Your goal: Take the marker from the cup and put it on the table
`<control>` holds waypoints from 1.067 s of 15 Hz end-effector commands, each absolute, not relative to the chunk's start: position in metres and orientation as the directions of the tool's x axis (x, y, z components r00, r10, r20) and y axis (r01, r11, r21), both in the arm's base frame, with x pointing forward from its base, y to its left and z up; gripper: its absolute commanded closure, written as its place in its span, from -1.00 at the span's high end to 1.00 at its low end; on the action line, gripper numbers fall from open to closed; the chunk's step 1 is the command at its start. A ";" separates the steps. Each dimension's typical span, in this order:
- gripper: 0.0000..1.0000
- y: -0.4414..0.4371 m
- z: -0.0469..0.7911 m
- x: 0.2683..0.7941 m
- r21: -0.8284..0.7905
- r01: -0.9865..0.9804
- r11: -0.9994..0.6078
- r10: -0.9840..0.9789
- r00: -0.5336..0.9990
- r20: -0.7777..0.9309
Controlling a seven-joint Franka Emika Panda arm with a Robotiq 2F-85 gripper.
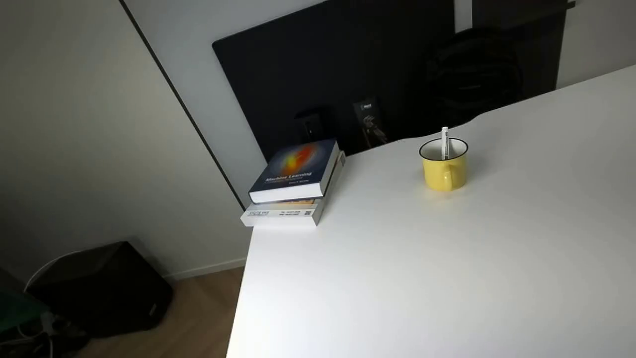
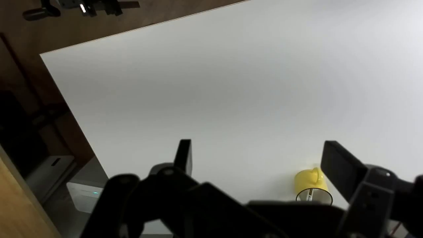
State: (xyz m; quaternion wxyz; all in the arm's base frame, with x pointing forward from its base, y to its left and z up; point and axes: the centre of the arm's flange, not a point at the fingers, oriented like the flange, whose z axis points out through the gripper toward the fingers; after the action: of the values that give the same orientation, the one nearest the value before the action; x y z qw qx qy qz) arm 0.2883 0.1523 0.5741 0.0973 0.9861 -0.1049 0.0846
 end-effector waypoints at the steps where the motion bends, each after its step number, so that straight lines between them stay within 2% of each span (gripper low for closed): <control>1: 1.00 0.152 0.574 0.288 0.174 -0.223 -0.959 -0.190 0.964 0.187; 11: 1.00 0.150 0.572 0.278 0.159 -0.189 -0.969 -0.160 0.970 0.181; 16: 1.00 0.101 0.559 0.319 0.101 -0.251 -0.963 -0.236 0.962 0.140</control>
State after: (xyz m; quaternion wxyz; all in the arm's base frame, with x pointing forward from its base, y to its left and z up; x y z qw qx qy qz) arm 0.2938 0.1335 0.5632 0.0850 0.9878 -0.1083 0.0723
